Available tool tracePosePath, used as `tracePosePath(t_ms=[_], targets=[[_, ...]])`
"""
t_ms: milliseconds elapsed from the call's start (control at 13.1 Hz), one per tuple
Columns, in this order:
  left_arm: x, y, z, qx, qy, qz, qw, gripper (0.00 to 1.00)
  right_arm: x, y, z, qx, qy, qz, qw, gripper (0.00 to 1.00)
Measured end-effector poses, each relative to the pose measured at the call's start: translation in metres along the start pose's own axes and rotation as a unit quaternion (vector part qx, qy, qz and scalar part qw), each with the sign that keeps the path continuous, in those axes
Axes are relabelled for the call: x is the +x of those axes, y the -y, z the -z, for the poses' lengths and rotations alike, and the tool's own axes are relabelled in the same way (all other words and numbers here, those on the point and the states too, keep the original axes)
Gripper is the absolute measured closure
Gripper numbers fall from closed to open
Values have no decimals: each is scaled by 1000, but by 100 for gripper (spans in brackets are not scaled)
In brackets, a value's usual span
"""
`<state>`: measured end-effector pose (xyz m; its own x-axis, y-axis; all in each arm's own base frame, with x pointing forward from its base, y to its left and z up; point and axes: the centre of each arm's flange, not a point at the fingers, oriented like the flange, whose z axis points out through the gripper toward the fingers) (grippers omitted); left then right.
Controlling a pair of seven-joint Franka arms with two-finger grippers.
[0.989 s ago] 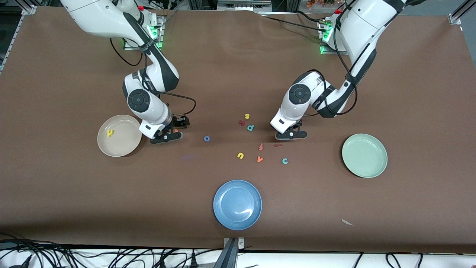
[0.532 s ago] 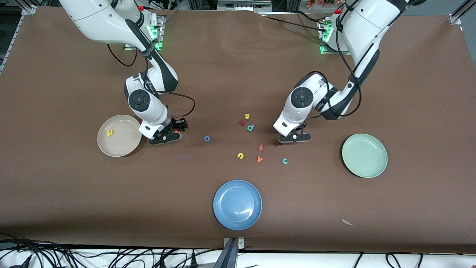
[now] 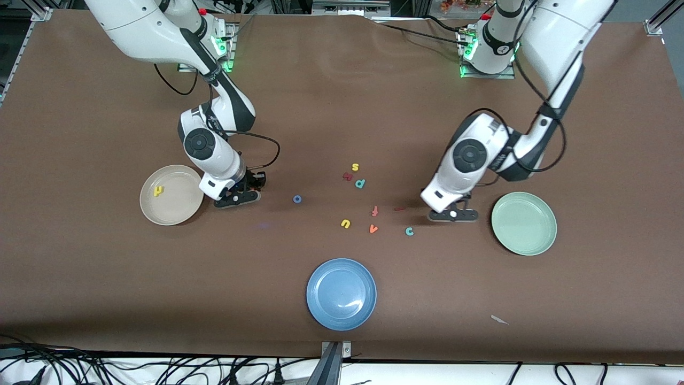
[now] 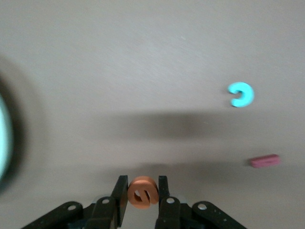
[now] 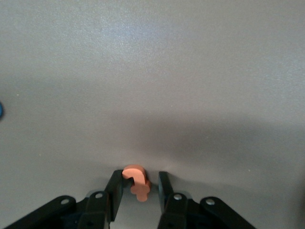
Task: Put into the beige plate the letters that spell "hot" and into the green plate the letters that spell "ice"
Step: 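Drop the orange e in the green plate while the right gripper fills the beige plate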
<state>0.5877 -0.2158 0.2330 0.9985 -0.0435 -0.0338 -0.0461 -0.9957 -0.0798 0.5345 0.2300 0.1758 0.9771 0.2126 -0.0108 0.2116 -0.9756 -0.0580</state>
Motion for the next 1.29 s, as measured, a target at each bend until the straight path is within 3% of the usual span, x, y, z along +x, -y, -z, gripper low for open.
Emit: tracePosePath(t_ms=[76,380,685,913,1065,1293], targets=[[6,19,3,0,-2,-13,1000,70,0,0,0,0,0,0,1000,69],[20,91,3,4,7,-74,997,70,1,-1,2,-1,-2,-2,1000,77],[28,176,-5,2,16,-143,990,70,-1,-7,8,-9,16,-11,1000,77],[27,218,-11,-2,20,-174,985,70,2,-41,47,-35,37,-35,998,78],[27,223,-15,-3,22,-183,983,54,1,-83,80,-53,50,-46,996,77],[32,210,-6,-3,12,-183,983,19,-4,-158,90,-67,59,-42,995,77]])
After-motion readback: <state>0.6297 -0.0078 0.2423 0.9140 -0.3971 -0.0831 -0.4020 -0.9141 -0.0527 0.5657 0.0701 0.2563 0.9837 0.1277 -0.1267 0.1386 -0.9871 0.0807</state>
